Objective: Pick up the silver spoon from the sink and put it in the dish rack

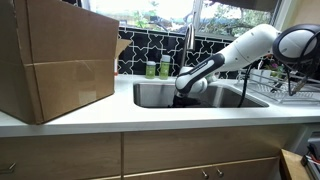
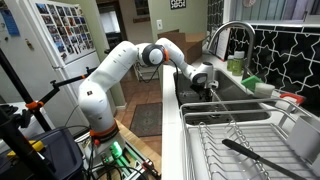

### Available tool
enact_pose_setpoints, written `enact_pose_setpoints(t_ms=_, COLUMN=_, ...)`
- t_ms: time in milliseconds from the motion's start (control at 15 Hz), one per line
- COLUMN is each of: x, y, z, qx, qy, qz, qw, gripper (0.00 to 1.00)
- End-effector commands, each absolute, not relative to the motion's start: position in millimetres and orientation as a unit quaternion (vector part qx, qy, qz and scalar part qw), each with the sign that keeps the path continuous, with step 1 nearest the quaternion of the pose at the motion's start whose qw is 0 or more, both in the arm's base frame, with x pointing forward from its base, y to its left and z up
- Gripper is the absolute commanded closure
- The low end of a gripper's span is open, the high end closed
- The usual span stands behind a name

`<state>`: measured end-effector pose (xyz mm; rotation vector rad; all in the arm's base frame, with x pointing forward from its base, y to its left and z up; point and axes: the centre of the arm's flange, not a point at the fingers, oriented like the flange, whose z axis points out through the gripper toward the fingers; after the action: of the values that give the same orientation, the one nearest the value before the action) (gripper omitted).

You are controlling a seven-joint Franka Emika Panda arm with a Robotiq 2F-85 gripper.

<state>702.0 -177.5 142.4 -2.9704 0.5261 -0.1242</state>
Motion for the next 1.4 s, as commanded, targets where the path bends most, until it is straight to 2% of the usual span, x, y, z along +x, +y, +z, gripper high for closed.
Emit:
enact_pose_setpoints(t_ms=0, x=721, y=-180, z=129, qx=-0.983, qy=0.178, qz=-0.026, qw=0.048, gripper=0.15)
enact_pose_setpoints(t_ms=267, x=728, y=-176, z=127, qx=-0.983, qy=0.174, qz=-0.030, qw=0.047, gripper=0.21)
enact_pose_setpoints(t_ms=800, x=737, y=-172, z=121, qx=-0.985, qy=0.168, qz=-0.029, qw=0.025, gripper=0.24)
enact_pose_setpoints(t_ms=1200, x=738, y=-171, z=125, qx=-0.985, qy=0.167, qz=-0.024, qw=0.017, gripper=0.41)
enact_pose_setpoints(t_ms=1267, x=737, y=-172, z=125, qx=-0.985, qy=0.168, qz=-0.023, qw=0.014, gripper=0.49)
enact_pose_setpoints(t_ms=1333, x=737, y=-173, z=127, qx=-0.985, qy=0.169, qz=-0.024, qw=0.014, gripper=0.47)
